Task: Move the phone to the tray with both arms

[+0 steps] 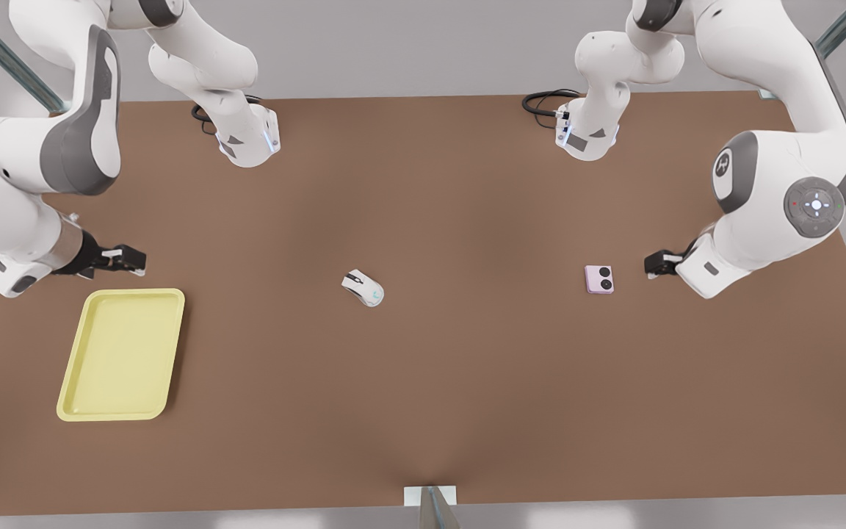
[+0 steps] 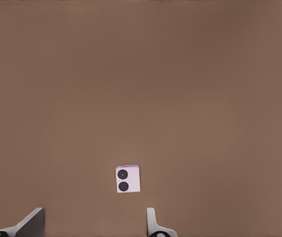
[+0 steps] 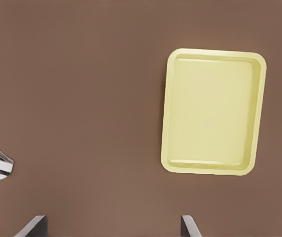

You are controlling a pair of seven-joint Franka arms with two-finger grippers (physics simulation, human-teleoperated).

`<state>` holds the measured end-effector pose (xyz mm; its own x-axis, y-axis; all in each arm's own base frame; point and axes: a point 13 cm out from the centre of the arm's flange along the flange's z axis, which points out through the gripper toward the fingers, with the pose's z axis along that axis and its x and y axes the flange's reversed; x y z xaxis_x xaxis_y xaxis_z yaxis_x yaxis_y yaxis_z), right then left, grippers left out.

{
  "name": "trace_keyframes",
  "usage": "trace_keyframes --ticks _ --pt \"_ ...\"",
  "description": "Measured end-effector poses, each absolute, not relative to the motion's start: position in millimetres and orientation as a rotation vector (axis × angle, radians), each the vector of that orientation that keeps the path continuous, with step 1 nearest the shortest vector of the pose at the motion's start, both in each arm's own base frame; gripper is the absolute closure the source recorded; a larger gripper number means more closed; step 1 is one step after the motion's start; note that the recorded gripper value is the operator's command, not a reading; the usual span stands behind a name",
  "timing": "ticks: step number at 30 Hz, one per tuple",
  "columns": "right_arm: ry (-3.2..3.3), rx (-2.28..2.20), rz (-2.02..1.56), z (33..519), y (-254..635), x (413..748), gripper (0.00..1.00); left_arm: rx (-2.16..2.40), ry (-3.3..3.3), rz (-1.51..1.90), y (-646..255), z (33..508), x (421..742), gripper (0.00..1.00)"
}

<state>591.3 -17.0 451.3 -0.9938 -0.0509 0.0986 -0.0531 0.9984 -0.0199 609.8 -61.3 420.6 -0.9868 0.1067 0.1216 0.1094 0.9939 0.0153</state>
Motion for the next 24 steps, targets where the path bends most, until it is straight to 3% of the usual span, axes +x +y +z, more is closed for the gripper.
trace_keyframes --ticks 4,8,11,16,24 --pt "-3.088 0.024 0.031 463.0 -20.5 604.9 0.0 -0.169 -3.002 -0.016 -65.2 404.0 606.3 0.0" --pt "-3.119 -0.041 0.033 475.1 -31.3 609.6 0.0 -0.146 -2.886 0.019 -59.5 282.7 531.9 0.0" --pt "-3.131 -0.08 0.033 480.5 -37.4 611.3 0.0 -0.131 -2.903 0.025 -55.6 211.3 506.7 0.0" --pt "-3.131 -0.127 0.024 479.5 -43.2 611.9 0.0 -0.119 -2.983 0.021 -51.8 140.8 503.7 0.0" --pt "-3.116 -0.154 0.021 467.5 -41.1 616.9 0.0 -0.109 -3.057 0.008 -44.7 87.6 499.3 0.0"
